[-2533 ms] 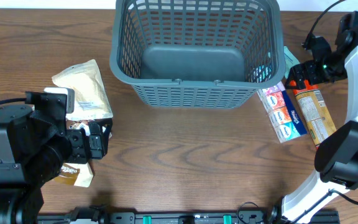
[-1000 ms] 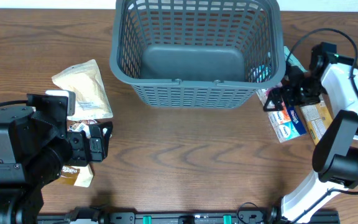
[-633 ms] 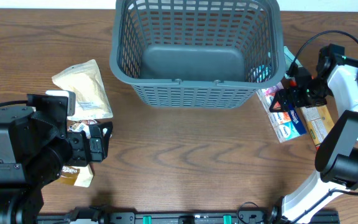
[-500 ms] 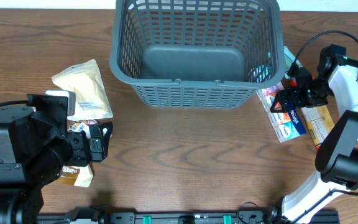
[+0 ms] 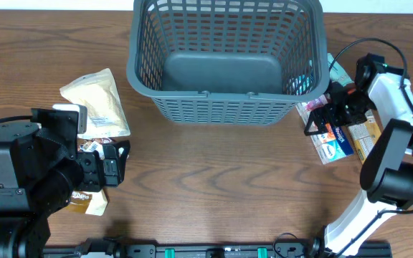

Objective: Pack container
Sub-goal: 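Close the right gripper on the tissue pack and lift it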

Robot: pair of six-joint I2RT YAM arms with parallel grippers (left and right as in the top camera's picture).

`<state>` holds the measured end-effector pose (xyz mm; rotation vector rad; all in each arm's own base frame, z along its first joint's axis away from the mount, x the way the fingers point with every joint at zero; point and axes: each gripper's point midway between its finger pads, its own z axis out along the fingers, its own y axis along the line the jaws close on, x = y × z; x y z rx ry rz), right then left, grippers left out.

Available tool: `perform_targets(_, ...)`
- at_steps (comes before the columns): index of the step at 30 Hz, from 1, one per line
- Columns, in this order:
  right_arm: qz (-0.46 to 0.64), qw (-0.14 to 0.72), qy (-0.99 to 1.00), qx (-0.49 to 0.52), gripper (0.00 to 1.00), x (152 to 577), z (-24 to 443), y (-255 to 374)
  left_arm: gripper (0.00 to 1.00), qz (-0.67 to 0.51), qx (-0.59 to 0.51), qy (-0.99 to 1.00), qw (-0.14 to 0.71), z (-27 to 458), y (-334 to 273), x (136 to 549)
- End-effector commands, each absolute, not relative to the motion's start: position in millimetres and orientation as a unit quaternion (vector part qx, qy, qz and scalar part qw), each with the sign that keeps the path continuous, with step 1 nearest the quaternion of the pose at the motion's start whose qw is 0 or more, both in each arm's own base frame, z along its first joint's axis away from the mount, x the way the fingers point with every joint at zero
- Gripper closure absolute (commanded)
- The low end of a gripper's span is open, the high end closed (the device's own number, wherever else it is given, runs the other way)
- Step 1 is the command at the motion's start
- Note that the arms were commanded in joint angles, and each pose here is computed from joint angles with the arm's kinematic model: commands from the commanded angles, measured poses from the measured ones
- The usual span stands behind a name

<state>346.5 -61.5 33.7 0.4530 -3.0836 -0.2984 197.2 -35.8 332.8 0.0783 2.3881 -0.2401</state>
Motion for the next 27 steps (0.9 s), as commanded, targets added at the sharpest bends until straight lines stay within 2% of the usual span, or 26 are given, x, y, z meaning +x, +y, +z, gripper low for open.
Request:
perform_targets(1,-0.105,0.012,-0.982,0.156,0.07,344.3,28.3,-55.2,0.01,-0.087,0.038,0.927,0.363,334.4,-35.3,197.7)
perform_targets(8,-0.105,0.012,-0.982,0.156,0.11,343.5,24.1,-54.9,0.01,-0.087,0.037,0.927,0.363,334.3,-35.2,197.8)
perform_targets(15,-0.104,0.010,-0.982,0.156,0.35,343.3,19.5,-54.9,0.01,-0.088,0.037,0.927,0.363,334.3,-35.3,197.6)
perform_targets(21,-0.105,0.003,-0.983,0.152,0.65,346.3,18.8,-54.6,0.01,-0.088,0.037,0.927,0.363,334.3,-35.3,197.6)
perform_targets(25,-0.104,0.000,-0.984,0.143,0.98,348.2,18.7,-55.2,0.01,-0.088,0.037,0.927,0.363,334.3,-35.3,197.6)
perform_targets(27,-0.103,-0.002,-0.986,0.134,0.99,349.4,18.6,-55.4,0.01,-0.088,0.037,0.927,0.363,334.3,-35.3,197.6)
